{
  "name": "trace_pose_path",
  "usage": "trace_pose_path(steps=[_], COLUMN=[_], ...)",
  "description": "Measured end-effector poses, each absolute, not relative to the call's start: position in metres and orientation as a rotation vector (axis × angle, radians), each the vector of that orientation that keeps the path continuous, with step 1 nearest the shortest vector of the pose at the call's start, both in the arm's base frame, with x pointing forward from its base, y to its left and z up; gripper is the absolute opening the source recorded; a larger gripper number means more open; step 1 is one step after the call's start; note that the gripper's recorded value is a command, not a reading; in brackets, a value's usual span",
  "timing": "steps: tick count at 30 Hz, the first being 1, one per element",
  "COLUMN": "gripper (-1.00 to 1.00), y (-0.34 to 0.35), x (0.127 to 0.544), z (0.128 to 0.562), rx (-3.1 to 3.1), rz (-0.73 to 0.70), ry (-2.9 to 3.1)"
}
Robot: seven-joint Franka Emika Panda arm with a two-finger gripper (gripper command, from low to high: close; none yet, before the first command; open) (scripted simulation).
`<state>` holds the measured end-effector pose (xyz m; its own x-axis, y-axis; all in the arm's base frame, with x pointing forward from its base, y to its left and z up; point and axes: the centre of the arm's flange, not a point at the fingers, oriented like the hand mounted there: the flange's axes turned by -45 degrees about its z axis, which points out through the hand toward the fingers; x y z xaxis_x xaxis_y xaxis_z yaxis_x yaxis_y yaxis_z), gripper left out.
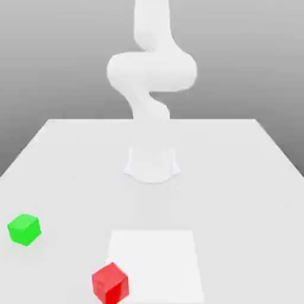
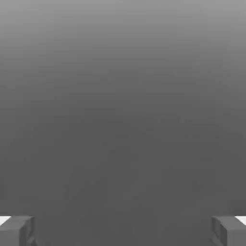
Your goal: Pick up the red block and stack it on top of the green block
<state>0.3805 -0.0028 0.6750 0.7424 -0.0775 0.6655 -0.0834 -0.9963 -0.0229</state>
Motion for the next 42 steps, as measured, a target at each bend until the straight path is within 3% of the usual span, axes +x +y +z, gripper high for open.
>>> trace_pose_path(steps=[6, 13, 25, 30, 31, 37, 42], gripper=[0.0, 0.0, 0.0, 0.0, -1.0, -1.0, -1.0], y=[-0.02, -0.047, -0.079, -0.08, -0.08, -0.08, -0.08], x=[0.449, 0.493, 0.486, 0.482, 0.482, 0.481, 0.482], z=[0.576, 0.448, 0.228, 0.158, 0.149, 0.145, 0.194], rx=[2.961, 2.964, 2.886, 2.873, 2.873, 2.873, 2.873], rz=[0.853, 0.557, 0.045, 0.002, 0.001, 0.003, 0.003], ry=[-0.409, -0.713, -1.228, -1.272, -1.272, -1.272, -1.273])
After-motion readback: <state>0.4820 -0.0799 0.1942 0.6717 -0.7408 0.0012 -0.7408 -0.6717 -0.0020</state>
